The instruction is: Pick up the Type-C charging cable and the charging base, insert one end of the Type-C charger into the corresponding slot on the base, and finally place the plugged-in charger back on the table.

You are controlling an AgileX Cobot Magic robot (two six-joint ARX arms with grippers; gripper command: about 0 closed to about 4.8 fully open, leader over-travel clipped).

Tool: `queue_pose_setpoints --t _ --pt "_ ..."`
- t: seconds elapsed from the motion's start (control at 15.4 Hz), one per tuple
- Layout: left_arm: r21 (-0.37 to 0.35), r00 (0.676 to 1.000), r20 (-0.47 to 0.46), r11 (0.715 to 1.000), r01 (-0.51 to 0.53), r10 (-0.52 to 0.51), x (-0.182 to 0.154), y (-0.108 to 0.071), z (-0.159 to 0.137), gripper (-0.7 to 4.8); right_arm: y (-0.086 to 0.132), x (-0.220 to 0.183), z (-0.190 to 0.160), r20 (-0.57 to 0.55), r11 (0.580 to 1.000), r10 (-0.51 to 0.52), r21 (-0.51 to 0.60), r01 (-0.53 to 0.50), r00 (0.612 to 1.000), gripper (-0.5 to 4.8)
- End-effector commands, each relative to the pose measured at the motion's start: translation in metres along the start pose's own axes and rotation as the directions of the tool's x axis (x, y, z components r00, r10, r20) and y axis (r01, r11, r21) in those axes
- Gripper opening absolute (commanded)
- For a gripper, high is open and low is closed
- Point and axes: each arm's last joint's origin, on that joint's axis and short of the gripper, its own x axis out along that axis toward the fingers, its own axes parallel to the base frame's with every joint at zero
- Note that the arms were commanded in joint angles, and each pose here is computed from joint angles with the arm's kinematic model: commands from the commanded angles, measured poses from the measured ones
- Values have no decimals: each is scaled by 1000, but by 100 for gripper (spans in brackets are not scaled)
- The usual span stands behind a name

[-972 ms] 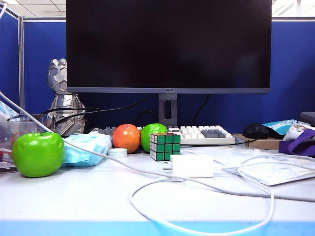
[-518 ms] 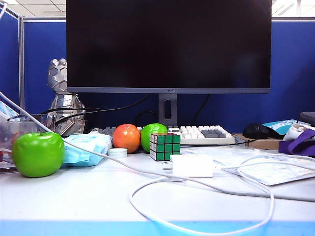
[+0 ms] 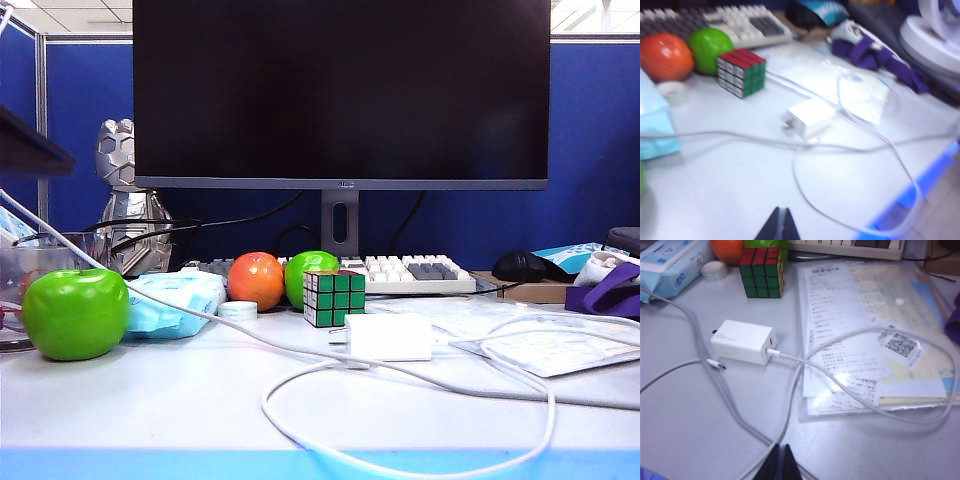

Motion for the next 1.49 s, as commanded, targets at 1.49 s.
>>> queue_pose_setpoints --t 1.49 --pt "-123 655 60 656 -744 754 -44 76 -30 -1 0 -1 3 21 1000 -1 10 0 1000 -5"
